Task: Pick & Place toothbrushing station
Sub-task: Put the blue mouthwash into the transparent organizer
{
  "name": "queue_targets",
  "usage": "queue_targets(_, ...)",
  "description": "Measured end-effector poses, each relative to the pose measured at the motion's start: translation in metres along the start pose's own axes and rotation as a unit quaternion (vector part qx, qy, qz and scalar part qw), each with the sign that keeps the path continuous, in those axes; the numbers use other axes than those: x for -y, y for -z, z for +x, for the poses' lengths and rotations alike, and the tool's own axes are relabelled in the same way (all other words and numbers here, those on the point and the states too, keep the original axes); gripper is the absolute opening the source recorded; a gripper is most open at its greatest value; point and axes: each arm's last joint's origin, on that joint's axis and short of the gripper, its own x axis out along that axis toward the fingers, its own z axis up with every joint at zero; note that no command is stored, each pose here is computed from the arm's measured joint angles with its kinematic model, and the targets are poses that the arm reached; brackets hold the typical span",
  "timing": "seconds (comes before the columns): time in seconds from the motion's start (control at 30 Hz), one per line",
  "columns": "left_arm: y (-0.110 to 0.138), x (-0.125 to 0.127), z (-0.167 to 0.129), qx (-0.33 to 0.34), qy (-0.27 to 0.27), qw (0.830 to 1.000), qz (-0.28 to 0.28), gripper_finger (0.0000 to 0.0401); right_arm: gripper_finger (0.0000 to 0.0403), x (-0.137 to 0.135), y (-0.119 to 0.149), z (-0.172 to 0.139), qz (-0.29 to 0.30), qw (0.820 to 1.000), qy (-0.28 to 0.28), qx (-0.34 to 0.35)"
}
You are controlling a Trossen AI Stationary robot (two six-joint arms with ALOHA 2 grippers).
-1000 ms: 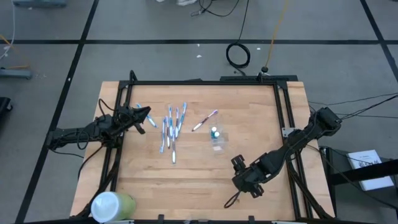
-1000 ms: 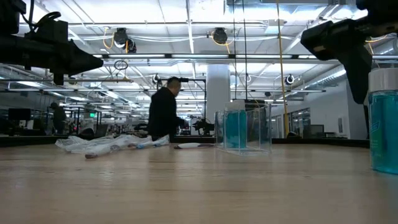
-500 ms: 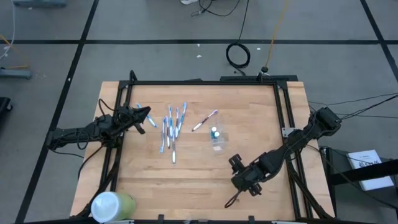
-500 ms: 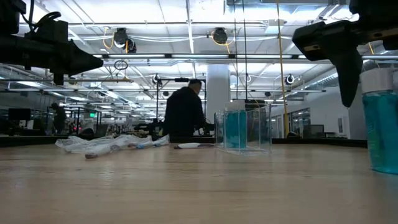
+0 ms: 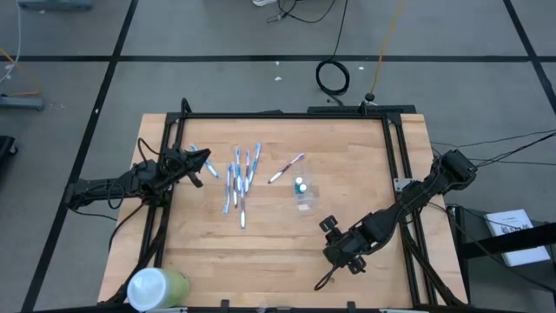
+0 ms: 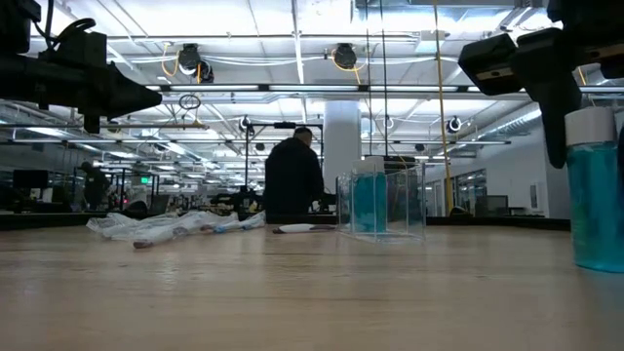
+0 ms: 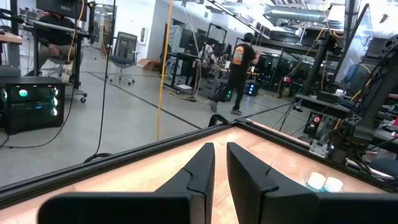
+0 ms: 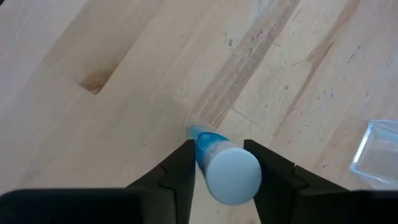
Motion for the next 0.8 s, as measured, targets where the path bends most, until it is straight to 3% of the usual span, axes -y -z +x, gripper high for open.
queue_targets(0.3, 0.0, 0.0, 0.0, 0.0, 0.0, 1.0, 0.0, 0.0047, 0.01, 0.0, -0.001, 0.0, -0.001, 1.0, 0.002, 0.003)
queue_targets(0.43, 0.0, 0.0, 0.0, 0.0, 0.0, 1.0, 0.0, 0.0047, 0.01, 0.004, -0.001, -0.005, -0.006, 1.0, 0.029, 0.011)
queue_targets(0.8, 0.0, 0.0, 0.0, 0.0, 0.0, 1.0, 0.0, 0.0047, 0.0099, 0.05, 0.003, -0.056, 0.08, 0.987, 0.102, 0.091)
